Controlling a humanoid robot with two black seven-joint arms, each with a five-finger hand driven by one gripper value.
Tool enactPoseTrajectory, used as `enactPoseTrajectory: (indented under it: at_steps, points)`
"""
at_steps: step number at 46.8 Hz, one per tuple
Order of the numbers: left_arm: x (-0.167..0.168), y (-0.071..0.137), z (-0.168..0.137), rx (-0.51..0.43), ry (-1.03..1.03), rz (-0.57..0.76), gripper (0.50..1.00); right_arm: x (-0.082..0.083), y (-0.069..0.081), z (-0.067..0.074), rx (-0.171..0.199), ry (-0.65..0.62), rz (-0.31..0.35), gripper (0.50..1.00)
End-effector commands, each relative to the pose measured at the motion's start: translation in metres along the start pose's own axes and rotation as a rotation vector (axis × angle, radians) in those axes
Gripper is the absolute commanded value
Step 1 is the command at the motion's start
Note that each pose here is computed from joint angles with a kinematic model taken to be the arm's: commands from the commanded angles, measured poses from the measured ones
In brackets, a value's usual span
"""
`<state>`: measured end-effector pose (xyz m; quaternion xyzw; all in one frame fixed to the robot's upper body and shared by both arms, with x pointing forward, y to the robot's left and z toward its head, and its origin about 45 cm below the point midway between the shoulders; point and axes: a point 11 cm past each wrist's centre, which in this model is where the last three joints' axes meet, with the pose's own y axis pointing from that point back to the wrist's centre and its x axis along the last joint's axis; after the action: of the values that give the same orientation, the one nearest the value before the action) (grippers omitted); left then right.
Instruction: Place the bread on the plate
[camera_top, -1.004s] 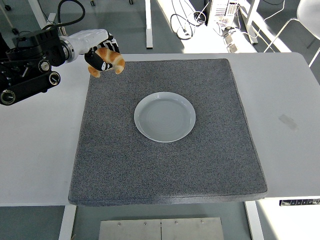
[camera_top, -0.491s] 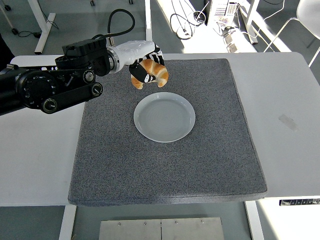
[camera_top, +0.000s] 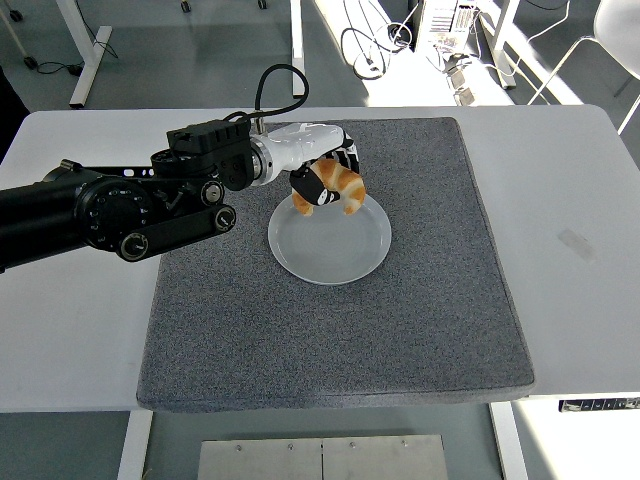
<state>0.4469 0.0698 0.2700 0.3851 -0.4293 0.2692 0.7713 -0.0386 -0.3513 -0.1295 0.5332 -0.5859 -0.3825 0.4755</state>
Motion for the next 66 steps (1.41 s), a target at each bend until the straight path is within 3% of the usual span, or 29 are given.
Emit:
enactPoseTrajectory:
  at_steps: [1,17,33,38,46,61,66]
  points:
    - [-0.006,-0.001,0.000,0.000,0.004,-0.004,0.543,0.000,0.000,0.000,0.000,0.000,0.000,1.000]
    - [-0.040,-0.009,-0.009,0.028,-0.005,-0.028,0.545,0.000,0.000,0.000,0.000,0.000,0.000,1.000]
    - [-0.042,-0.010,-0.012,0.029,-0.004,-0.029,0.552,0.000,0.000,0.000,0.000,0.000,0.000,1.000]
    - [-0.043,-0.010,-0.012,0.030,-0.005,-0.030,0.599,0.000,0.000,0.000,0.000,0.000,0.000,1.000]
    - [-0.044,-0.010,-0.011,0.029,-0.003,-0.037,0.725,0.000,0.000,0.000,0.000,0.000,0.000,1.000]
    - [-0.048,-0.010,-0.012,0.031,0.000,-0.042,0.733,0.000,0.000,0.000,0.000,0.000,0.000,1.000]
    - [-0.043,-0.010,-0.008,0.024,-0.004,-0.038,0.763,0.000,0.000,0.000,0.000,0.000,0.000,1.000]
